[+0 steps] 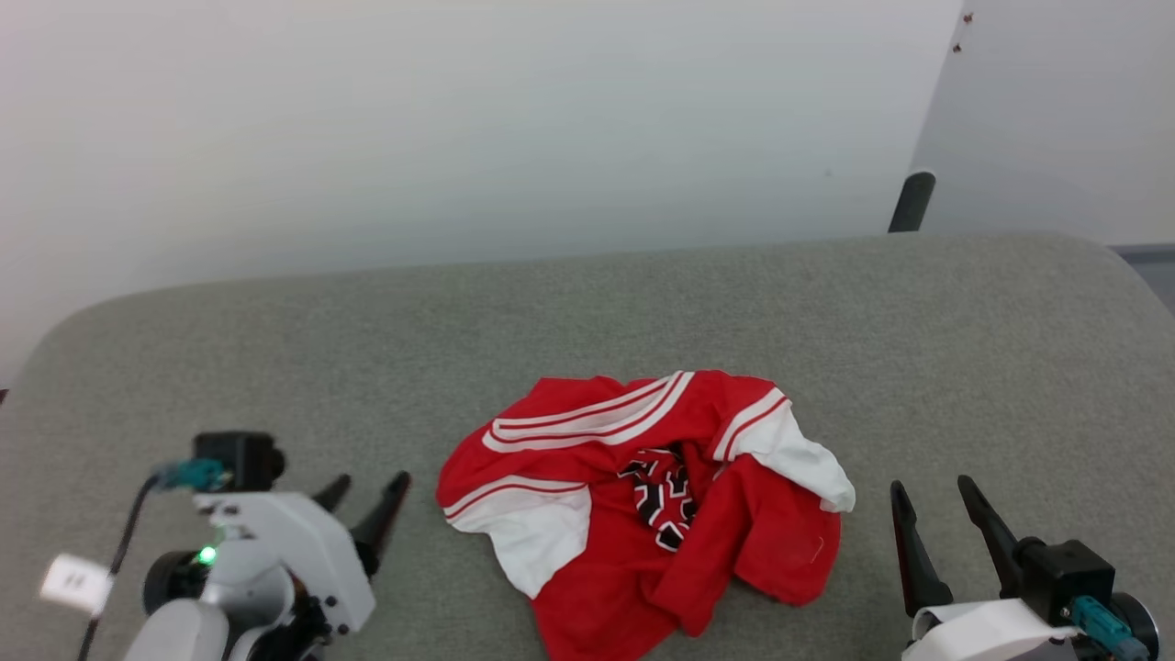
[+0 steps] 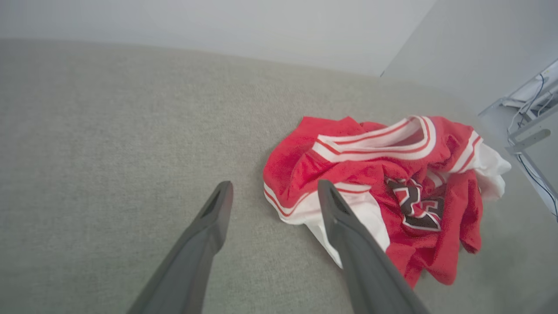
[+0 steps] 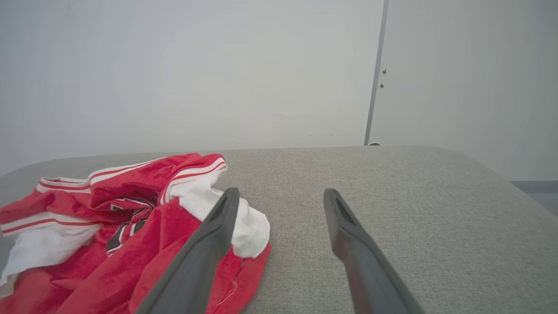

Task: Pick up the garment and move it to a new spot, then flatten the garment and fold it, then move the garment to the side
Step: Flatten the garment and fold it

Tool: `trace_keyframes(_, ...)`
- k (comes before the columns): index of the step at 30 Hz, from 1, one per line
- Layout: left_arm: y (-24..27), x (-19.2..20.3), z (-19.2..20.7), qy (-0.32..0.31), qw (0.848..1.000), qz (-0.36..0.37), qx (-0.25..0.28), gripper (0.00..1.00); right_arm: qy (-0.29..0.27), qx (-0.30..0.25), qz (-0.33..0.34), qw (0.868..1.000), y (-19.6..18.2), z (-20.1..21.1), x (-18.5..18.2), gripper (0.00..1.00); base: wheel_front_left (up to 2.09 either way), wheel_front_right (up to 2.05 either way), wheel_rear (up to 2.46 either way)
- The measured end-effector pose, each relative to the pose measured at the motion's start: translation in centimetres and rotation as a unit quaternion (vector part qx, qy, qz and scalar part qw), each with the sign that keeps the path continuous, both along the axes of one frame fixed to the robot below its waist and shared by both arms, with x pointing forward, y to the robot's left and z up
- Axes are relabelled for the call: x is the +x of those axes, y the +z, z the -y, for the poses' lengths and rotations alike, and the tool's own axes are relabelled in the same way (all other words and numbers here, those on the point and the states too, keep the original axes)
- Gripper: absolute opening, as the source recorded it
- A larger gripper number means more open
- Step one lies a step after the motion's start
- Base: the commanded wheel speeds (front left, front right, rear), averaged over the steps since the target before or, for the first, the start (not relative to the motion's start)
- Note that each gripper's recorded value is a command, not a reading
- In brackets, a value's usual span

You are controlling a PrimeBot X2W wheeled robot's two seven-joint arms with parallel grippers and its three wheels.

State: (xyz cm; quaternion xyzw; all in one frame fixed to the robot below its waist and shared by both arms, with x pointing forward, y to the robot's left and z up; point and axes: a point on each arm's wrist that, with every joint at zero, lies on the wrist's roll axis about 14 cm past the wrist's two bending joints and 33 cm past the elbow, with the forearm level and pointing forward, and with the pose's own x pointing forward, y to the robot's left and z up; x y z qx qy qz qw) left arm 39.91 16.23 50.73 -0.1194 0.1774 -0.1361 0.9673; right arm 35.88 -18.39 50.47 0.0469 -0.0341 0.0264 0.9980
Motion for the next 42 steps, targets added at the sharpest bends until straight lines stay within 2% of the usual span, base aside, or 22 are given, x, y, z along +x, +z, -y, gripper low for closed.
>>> trace_keyframes(3,-1.1,0.1,1.5,-0.026,0.997,-0.070,-0.007,1.00,-0.001,0.003,-0.002,1.000,-0.1,0.2,0.3,1.00,0.00,0.00,0.00)
trace_keyframes(8,-2.5,0.3,3.6,-0.052,0.982,-0.182,-0.029,1.00,-0.003,0.004,-0.001,1.000,0.1,0.4,0.9,1.00,0.00,0.00,0.00)
trace_keyframes(17,-5.7,1.2,5.6,-0.073,0.947,-0.312,0.006,1.00,-0.017,0.010,-0.009,1.000,-0.3,1.4,2.2,1.00,0.00,0.00,0.00)
trace_keyframes(23,-7.7,2.3,6.5,-0.081,0.935,-0.343,0.026,1.00,-0.034,0.015,-0.017,0.999,-0.9,2.5,2.3,1.00,0.00,0.00,0.00)
trace_keyframes(30,-11.0,2.7,5.8,-0.076,0.921,-0.376,0.063,1.00,-0.050,0.017,-0.026,0.998,-1.5,3.5,2.4,1.00,0.00,0.00,0.00)
trace_keyframes(42,-11.4,4.3,5.7,-0.092,0.923,-0.367,0.074,1.00,-0.055,0.020,-0.026,0.998,-1.5,3.7,2.5,1.00,0.00,0.00,0.00)
